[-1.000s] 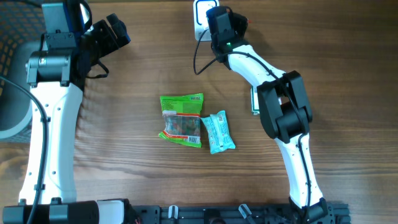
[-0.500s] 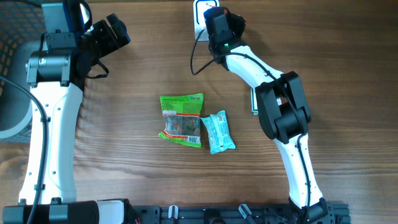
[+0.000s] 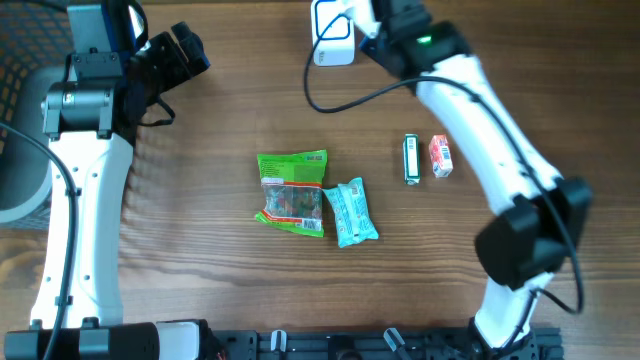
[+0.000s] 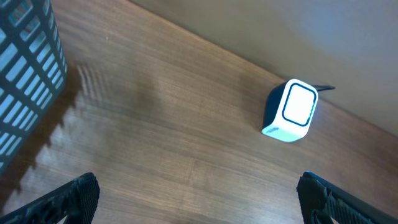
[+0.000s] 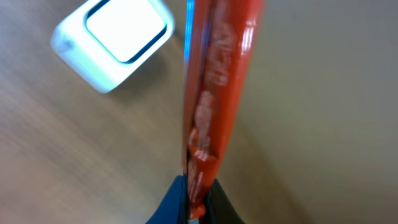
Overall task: Scan the item barcode
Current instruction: 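Set the red stick down at the table's right edge, then grasp the white-green box with the right gripper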
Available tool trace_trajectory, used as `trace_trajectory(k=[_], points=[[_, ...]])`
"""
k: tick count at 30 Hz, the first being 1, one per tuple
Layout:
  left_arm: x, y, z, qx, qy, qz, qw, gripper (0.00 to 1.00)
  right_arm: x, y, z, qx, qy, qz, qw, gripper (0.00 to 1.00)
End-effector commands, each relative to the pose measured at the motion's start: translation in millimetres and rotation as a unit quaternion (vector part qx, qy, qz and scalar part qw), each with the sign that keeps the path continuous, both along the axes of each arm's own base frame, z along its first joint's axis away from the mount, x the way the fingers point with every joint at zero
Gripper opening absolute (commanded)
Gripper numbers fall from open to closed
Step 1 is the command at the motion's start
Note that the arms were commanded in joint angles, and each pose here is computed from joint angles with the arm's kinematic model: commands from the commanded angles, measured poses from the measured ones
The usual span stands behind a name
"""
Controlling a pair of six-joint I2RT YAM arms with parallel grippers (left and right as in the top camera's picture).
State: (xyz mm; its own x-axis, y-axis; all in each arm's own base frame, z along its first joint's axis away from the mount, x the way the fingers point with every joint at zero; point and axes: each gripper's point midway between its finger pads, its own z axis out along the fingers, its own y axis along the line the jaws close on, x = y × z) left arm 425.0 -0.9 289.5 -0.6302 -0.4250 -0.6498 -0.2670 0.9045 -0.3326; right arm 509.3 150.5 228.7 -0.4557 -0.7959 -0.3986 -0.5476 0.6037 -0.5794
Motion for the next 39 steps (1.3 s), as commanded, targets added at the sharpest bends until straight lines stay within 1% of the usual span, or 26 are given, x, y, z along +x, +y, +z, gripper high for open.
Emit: trace_trajectory(k=[1, 3, 4, 7, 9, 11, 15, 16, 17, 18, 21, 26, 28, 30, 31, 32, 33, 35, 37, 39], points=[[1.0, 2.5, -1.4, 0.011, 0.001, 0.000, 1.000, 1.00, -35.0, -31.3, -7.7, 0.106, 0.098, -0.032, 0.989, 0.04], [1.0, 2.5, -1.4, 0.011, 0.001, 0.000, 1.000, 1.00, -66.5, -68.1, -28.8, 0.149, 0.194, -0.071, 0.967, 0.04], [1.0, 2.5, -1.4, 0.011, 0.001, 0.000, 1.000, 1.00, -77.3, -84.5, -39.6, 0.164, 0.227, -0.094, 0.955, 0.04], [1.0, 2.6, -1.4, 0.011, 0.001, 0.001, 1.000, 1.00, -103.8, -147.7, -83.6, 0.180, 0.289, -0.194, 0.920, 0.04], [1.0, 2.5, -1.4, 0.011, 0.001, 0.000, 1.000, 1.00, -122.4, -177.0, -119.7, 0.186, 0.318, -0.235, 0.900, 0.04], [1.0, 2.5, -1.4, 0.011, 0.001, 0.000, 1.000, 1.00, -136.8, -193.4, -153.9, 0.192, 0.331, -0.259, 0.887, 0.04], [1.0, 2.5, -1.4, 0.011, 0.001, 0.000, 1.000, 1.00, -152.8, -201.3, -200.8, 0.191, 0.332, -0.272, 0.883, 0.05], [1.0, 2.6, -1.4, 0.011, 0.001, 0.001, 1.000, 1.00, -154.9, -205.1, -206.8, 0.181, 0.329, -0.278, 0.884, 0.24], [1.0, 2.5, -1.4, 0.011, 0.001, 0.000, 1.000, 1.00, -157.7, -209.7, -212.3, 0.168, 0.327, -0.284, 0.886, 0.49], [1.0, 2.5, -1.4, 0.011, 0.001, 0.000, 1.000, 1.00, -158.4, -212.9, -213.8, 0.159, 0.324, -0.288, 0.887, 0.52], [1.0, 2.5, -1.4, 0.011, 0.001, 0.000, 1.000, 1.00, -153.6, -227.4, -209.3, 0.138, 0.302, -0.329, 0.884, 0.54], [1.0, 2.6, -1.4, 0.011, 0.001, 0.001, 1.000, 1.00, -131.6, -232.6, -159.8, 0.150, 0.255, -0.340, 0.893, 0.57], [1.0, 2.5, -1.4, 0.011, 0.001, 0.000, 1.000, 1.00, -124.3, -223.1, -131.5, 0.184, 0.233, -0.329, 0.897, 0.57], [1.0, 2.5, -1.4, 0.011, 0.001, 0.000, 1.000, 1.00, -120.2, -199.5, -112.9, 0.246, 0.226, -0.292, 0.896, 0.59], [1.0, 2.5, -1.4, 0.011, 0.001, 0.000, 1.000, 1.00, -118.6, -182.8, -104.7, 0.288, 0.229, -0.265, 0.891, 0.62], [1.0, 2.5, -1.4, 0.011, 0.001, 0.000, 1.000, 1.00, -118.3, -166.5, -98.3, 0.327, 0.237, -0.239, 0.883, 0.67], [1.0, 2.5, -1.4, 0.011, 0.001, 0.000, 1.000, 1.00, -119.9, -152.2, -94.0, 0.363, 0.250, -0.221, 0.870, 0.71], [1.0, 2.5, -1.4, 0.011, 0.001, 0.000, 1.000, 1.00, -122.9, -140.4, -94.0, 0.404, 0.266, -0.238, 0.842, 0.71], [1.0, 2.5, -1.4, 0.011, 0.001, 0.000, 1.000, 1.00, -129.5, -133.6, -102.8, 0.403, 0.282, -0.250, 0.834, 0.70], [1.0, 2.5, -1.4, 0.011, 0.001, 0.000, 1.000, 1.00, -136.0, -124.7, -114.7, 0.376, 0.294, -0.255, 0.841, 0.70]])
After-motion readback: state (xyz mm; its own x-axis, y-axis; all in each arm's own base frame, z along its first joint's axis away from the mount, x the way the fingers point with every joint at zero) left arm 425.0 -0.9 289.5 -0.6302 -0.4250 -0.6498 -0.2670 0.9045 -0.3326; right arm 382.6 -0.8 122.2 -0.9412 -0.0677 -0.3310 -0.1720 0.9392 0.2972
